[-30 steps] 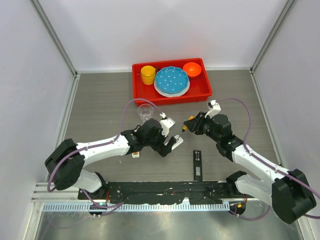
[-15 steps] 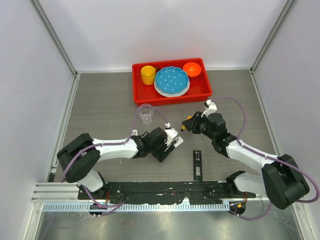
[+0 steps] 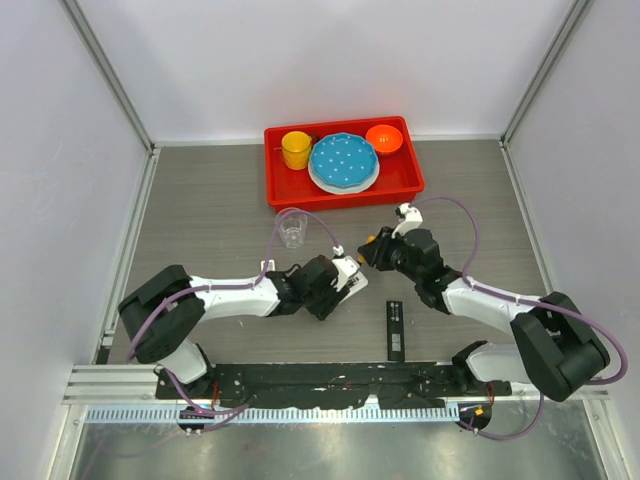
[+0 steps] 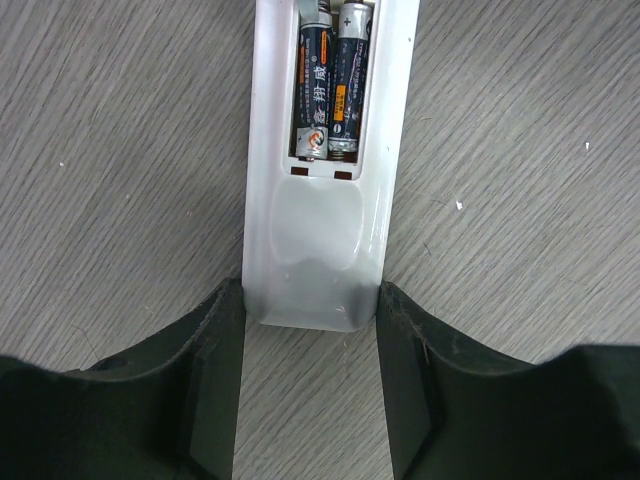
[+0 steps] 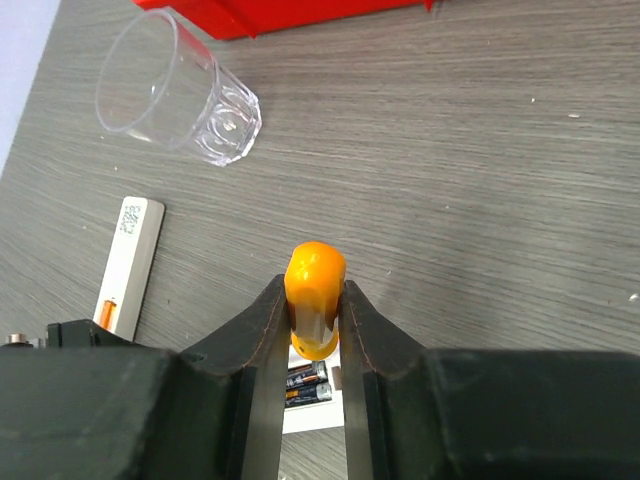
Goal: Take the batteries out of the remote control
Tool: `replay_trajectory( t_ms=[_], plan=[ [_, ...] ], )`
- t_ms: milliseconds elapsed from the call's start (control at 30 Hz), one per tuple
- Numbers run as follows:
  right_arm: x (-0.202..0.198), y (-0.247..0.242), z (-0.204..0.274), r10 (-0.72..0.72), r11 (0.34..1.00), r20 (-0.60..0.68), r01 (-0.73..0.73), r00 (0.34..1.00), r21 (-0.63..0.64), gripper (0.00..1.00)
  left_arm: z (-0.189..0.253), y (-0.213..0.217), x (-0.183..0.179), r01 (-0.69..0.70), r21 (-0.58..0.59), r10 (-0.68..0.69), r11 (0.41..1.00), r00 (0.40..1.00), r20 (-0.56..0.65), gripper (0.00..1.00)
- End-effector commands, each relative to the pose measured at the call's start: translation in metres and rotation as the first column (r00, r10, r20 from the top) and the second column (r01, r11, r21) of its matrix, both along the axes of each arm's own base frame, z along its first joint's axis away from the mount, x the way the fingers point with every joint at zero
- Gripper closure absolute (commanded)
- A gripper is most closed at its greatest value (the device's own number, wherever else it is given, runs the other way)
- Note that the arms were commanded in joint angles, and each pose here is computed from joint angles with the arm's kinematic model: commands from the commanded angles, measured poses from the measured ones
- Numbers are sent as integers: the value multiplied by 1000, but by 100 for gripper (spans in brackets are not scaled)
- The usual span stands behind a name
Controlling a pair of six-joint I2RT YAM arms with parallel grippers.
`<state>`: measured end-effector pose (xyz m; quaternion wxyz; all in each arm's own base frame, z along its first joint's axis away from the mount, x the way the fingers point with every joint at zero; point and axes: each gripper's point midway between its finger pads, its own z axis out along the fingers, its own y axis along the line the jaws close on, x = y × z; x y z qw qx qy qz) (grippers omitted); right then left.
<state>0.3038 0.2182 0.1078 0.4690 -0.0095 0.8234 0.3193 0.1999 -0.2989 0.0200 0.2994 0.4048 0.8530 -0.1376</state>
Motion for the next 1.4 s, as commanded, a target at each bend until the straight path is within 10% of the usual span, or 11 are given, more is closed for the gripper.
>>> replay_trajectory(
  t_ms=[0, 667, 1367],
  plan=[
    [15, 4, 23, -36, 998, 107, 41, 994, -44, 99, 2, -9, 1, 17, -32, -16, 999, 1000, 13, 83],
    [0, 14, 2, -65, 933, 174, 121, 983, -340, 99, 3, -8, -1, 11, -43, -11, 999, 1000, 7, 99],
    [-31, 50, -12, 66, 991, -11, -67, 998, -113, 99, 3, -11, 0, -1, -68, 2, 998, 1000, 5, 100]
  ],
)
